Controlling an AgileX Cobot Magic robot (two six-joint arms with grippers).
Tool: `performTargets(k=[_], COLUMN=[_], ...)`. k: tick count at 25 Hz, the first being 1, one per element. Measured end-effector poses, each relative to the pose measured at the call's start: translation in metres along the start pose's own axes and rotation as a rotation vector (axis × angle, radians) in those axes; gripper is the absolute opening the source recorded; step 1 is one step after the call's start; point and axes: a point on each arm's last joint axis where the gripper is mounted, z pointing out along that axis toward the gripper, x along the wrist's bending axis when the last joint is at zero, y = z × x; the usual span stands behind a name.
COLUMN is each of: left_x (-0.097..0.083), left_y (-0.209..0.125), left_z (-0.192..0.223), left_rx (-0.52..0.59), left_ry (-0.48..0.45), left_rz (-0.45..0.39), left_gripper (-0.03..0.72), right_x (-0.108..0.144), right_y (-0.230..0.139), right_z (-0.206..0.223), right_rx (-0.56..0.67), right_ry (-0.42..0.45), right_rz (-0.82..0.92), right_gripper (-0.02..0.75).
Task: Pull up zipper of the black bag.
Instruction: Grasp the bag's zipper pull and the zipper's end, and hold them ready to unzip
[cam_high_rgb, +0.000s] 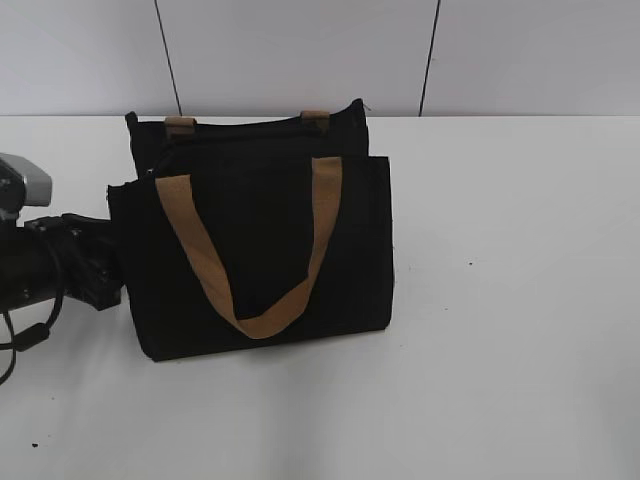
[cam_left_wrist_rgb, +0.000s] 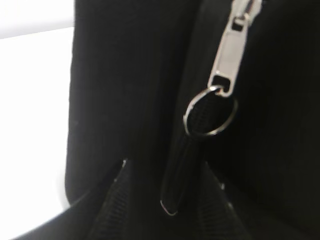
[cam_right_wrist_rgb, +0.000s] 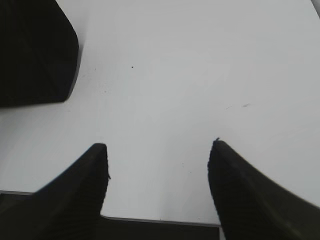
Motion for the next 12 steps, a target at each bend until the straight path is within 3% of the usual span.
performTargets(k=[6, 12], left_x=[0.011, 0.016], left_y=[-0.003, -0.002], left_z=[0.019, 0.023], left_rx=[0.019, 0.04], left_ry=[-0.066, -0.055], left_rz=[0.062, 0.089], left_gripper=[0.3, 0.046], right_x=[0.0, 0.0], right_y=[0.0, 0.0], right_z=[0.0, 0.0], right_rx=[0.0, 0.0], right_ry=[0.0, 0.0], right_rz=[0.0, 0.0], right_gripper=[0.484, 0.484])
